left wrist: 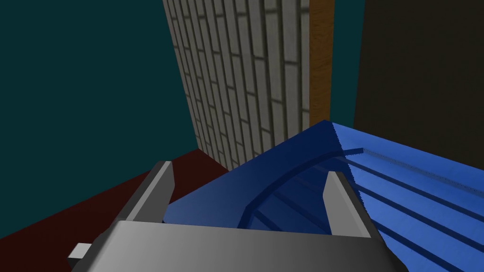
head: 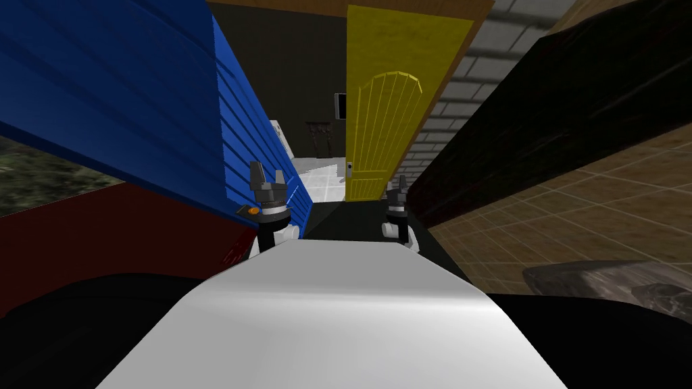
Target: Pull the door open
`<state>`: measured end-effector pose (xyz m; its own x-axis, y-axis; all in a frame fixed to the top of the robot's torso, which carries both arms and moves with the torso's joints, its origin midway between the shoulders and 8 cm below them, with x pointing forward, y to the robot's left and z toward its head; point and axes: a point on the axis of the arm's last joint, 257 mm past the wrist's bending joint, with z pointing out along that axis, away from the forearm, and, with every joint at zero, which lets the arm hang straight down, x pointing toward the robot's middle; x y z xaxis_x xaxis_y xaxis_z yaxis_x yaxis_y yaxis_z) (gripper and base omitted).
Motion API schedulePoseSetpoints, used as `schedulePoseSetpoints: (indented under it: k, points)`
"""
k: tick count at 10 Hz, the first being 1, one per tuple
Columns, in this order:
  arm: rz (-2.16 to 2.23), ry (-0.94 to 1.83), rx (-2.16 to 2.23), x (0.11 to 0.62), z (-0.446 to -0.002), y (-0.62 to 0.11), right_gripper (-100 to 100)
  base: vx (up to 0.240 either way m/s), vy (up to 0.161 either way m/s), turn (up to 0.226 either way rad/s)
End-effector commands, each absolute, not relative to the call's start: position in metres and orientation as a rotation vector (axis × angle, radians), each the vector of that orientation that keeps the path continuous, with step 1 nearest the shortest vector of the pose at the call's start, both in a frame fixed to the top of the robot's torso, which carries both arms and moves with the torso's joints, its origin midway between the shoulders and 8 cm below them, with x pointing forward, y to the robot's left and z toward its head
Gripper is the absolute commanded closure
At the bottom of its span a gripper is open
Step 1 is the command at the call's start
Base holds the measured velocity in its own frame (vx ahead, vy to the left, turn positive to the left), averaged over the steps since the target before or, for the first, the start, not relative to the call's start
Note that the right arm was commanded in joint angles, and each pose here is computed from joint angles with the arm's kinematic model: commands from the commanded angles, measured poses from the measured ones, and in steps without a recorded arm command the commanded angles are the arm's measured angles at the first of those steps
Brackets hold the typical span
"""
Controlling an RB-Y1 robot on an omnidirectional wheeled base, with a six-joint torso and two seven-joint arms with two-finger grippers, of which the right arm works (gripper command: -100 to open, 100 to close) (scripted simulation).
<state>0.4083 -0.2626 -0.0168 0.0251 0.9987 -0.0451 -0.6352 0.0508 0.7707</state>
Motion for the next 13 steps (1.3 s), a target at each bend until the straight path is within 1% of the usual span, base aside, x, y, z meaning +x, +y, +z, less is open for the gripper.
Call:
schedulePoseSetpoints:
  k: [1, 8, 11, 13]
  points:
    - [1.416, 0.721, 0.674, 0.419, -0.027, -0.263, -100, 0.071, 0.023, 0.027]
    - [1.405, 0.781, 0.743, 0.461, -0.068, -0.265, -100, 0.071, 0.017, 0.025]
    - [1.397, 0.805, 0.772, 0.471, -0.085, -0.266, -100, 0.053, 0.021, 0.018]
    - [1.389, 0.831, 0.802, 0.487, -0.102, -0.267, -100, 0.065, 0.018, 0.035]
